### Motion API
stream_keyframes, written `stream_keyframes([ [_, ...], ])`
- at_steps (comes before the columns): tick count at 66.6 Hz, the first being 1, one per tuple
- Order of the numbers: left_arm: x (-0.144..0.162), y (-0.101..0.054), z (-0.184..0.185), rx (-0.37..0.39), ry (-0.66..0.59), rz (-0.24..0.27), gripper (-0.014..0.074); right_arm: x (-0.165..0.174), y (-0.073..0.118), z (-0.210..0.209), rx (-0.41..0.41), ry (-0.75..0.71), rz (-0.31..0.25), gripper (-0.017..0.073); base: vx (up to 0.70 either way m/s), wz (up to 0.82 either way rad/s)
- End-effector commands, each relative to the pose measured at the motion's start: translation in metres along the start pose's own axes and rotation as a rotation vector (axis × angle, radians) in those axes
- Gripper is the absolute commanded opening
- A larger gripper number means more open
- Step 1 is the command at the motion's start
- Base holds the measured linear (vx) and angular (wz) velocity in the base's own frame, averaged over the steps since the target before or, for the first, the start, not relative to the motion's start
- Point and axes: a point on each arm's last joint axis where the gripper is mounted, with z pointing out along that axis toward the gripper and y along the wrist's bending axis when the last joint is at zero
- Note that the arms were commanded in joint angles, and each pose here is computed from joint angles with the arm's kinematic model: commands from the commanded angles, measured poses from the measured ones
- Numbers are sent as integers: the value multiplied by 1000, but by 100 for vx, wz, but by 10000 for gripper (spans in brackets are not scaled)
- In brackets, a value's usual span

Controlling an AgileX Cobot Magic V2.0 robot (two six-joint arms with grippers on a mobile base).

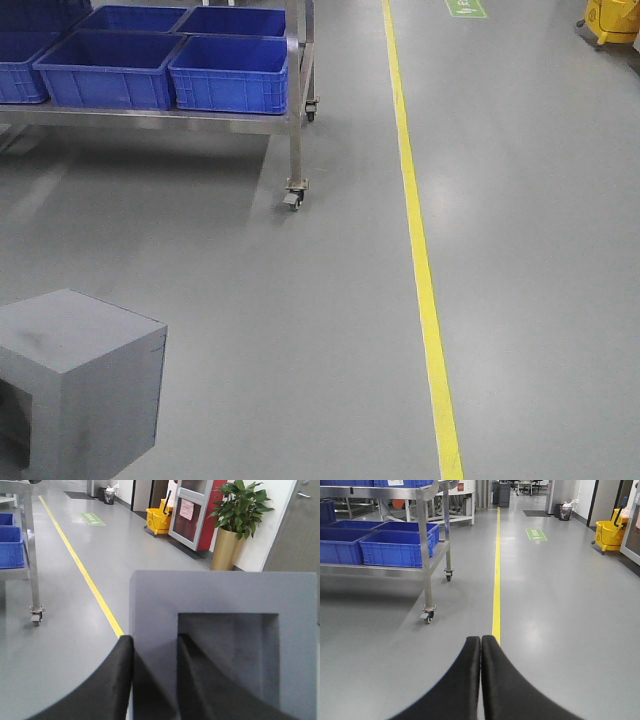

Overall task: Sort gray base to blue bin
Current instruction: 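Drive the base away from the table holding the block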

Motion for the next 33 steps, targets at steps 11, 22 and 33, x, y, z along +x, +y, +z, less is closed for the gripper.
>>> stream_keyframes([
  [11,-18,-5,-2,47,-118,-8,-7,-6,0,0,3,-82,-20,-5,40,-3],
  [22,-18,-5,-2,47,-117,-8,-7,-6,0,0,3,-80,-20,-5,41,-5],
  [33,-18,-5,-2,47,-117,-8,-7,-6,0,0,3,-80,-20,-5,43,-4],
])
